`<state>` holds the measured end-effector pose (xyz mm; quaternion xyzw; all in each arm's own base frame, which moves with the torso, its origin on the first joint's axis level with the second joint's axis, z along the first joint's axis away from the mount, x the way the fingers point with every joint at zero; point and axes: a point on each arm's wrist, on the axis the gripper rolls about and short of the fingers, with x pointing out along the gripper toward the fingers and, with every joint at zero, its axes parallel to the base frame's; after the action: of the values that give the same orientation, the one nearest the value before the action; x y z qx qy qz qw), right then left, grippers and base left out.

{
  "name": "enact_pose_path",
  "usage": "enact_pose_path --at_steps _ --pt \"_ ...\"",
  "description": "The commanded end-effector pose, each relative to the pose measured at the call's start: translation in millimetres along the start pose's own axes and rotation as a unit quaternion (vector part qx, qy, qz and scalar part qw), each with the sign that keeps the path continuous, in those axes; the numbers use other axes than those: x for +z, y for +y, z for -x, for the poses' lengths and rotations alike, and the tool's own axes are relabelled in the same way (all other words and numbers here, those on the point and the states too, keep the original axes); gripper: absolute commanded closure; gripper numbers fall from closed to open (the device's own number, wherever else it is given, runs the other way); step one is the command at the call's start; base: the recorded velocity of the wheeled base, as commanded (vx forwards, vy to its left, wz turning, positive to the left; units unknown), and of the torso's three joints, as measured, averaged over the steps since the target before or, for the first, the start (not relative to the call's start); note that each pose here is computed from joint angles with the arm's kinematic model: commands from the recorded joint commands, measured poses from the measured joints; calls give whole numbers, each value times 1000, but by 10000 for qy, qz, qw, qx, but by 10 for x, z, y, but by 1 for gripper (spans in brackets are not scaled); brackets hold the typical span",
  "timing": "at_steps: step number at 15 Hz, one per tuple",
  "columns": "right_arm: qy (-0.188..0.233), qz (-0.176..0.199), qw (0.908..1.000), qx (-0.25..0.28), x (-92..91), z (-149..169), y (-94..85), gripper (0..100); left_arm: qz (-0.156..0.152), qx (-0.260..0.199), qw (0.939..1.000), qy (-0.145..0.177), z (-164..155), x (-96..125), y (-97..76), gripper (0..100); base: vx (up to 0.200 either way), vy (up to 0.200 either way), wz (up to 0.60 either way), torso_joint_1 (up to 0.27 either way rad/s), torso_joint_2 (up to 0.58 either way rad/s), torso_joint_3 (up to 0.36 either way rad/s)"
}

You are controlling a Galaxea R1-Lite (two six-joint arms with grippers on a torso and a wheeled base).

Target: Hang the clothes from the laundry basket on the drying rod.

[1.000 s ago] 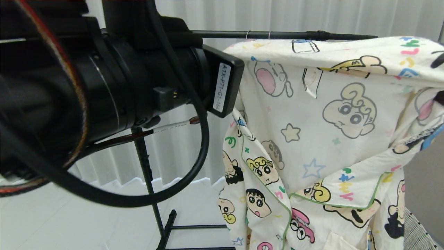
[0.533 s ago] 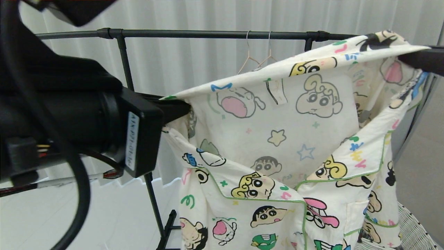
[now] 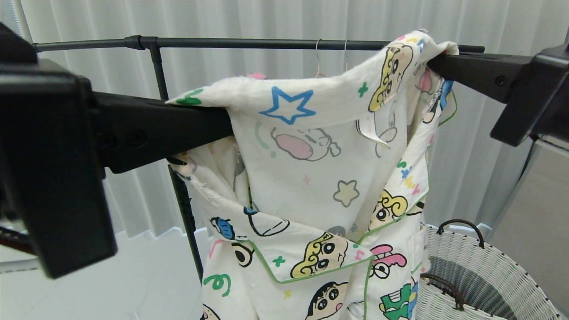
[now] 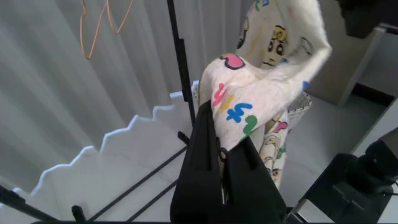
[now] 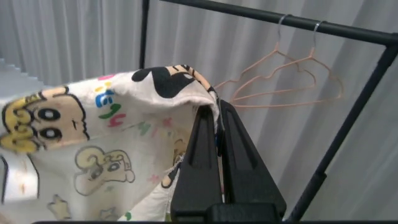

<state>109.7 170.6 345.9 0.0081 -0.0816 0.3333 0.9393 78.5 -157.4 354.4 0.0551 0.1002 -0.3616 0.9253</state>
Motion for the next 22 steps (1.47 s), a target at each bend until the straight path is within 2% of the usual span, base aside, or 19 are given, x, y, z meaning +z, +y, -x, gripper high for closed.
enact_pose_path --at_steps 1,2,4,6,8,10,12,15,19,20,22 --pt "3 43 9999 -157 5 4 -74 100 -67 6 10000 -28 24 1 -1 100 0 0 0 0 0 0" --pt "-24 64 9998 -212 20 25 -104 100 -153 61 9999 -10 22 -12 2 100 0 0 0 0 0 0" --pt "-144 111 9988 -459 125 203 -262 100 -671 343 9971 49 -1 -39 32 100 0 0 0 0 0 0" --pt "-28 158 9988 -470 202 492 -362 100 -824 445 9956 45 -45 -16 66 100 0 0 0 0 0 0" --pt "232 224 9992 -237 221 823 -428 100 -811 563 9951 30 -151 29 86 100 0 0 0 0 0 0" --pt "487 269 9983 187 184 988 -428 100 -685 644 9954 -207 -316 112 71 100 0 0 0 0 0 0" --pt "600 296 9971 367 147 925 -382 100 -660 660 9953 -262 -426 117 42 100 0 0 0 0 0 0" --pt "596 284 9965 512 123 785 -301 100 -663 650 9955 -179 -475 84 27 100 0 0 0 0 0 0" --pt "605 264 9965 504 67 816 -306 100 -653 665 9954 -199 -459 90 36 100 0 0 0 0 0 0" --pt "649 276 9962 508 32 833 -309 0 -642 673 9954 -206 -457 94 37 100 0 0 0 0 0 0" --pt "727 321 9954 533 -48 900 -323 0 -613 844 9944 -174 -485 88 107 100 0 0 0 0 0 0"
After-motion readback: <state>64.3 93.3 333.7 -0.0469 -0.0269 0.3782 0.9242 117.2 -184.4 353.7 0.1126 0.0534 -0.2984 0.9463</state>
